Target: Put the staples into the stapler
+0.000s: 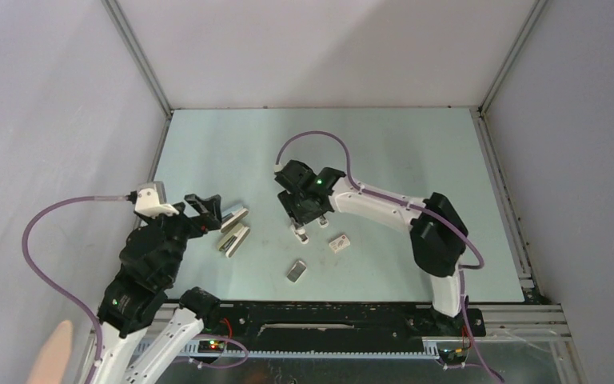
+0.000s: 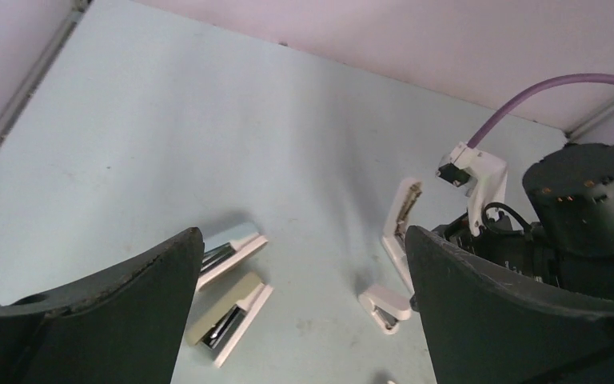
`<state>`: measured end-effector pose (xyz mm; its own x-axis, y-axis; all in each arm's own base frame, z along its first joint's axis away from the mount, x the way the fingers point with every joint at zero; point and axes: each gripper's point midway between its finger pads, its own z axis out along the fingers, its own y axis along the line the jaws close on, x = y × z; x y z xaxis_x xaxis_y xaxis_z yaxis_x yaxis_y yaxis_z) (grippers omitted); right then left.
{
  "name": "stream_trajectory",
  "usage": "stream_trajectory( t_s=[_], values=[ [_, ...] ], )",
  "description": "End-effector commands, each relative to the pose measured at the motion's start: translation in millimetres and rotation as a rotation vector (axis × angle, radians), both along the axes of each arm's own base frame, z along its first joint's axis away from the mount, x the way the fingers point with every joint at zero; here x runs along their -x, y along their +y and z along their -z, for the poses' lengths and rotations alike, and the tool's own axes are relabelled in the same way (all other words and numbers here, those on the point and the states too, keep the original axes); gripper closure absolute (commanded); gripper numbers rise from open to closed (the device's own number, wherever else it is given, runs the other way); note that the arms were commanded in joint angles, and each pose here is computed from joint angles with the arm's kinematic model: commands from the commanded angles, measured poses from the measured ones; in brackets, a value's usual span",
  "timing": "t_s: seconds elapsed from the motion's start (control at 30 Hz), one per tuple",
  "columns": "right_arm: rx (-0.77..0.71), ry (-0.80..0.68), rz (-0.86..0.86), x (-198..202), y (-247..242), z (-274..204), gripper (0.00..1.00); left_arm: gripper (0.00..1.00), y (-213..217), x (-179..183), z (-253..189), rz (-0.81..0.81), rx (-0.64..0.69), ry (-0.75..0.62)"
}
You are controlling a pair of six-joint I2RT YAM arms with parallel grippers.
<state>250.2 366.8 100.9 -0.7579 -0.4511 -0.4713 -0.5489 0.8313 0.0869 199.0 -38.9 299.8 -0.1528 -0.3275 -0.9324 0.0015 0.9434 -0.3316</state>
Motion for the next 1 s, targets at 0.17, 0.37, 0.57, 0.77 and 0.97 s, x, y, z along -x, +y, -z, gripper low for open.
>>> stream_trajectory(
  t_s=[0.17,0.37,0.57,0.77,0.97],
  values=[
    [0.073,0.081,-0.043,-12.2,15.8,16.6,0.54,0.0,16.5,-5.9,12.9,-0.055,-0.14,-0.025],
    [0.096,0.122,-0.048,-10.9,18.1,37.1,0.54,0.0,15.4,-8.7,22.7,-0.045,-0.166,-0.001],
    [0.136,0.147,-0.037,-6.9,12.8,55.6,0.62,0.0,16.4,-9.0,22.7,-0.045,-0.158,-0.005],
    [0.154,0.132,-0.032,-3.4,9.8,69.5,0.78,0.0,15.7,-9.8,24.7,-0.042,-0.159,0.001],
    [0.228,0.063,-0.016,-3.2,0.8,94.4,0.85,0.0,15.9,-10.7,26.0,-0.043,-0.161,0.006]
  ],
)
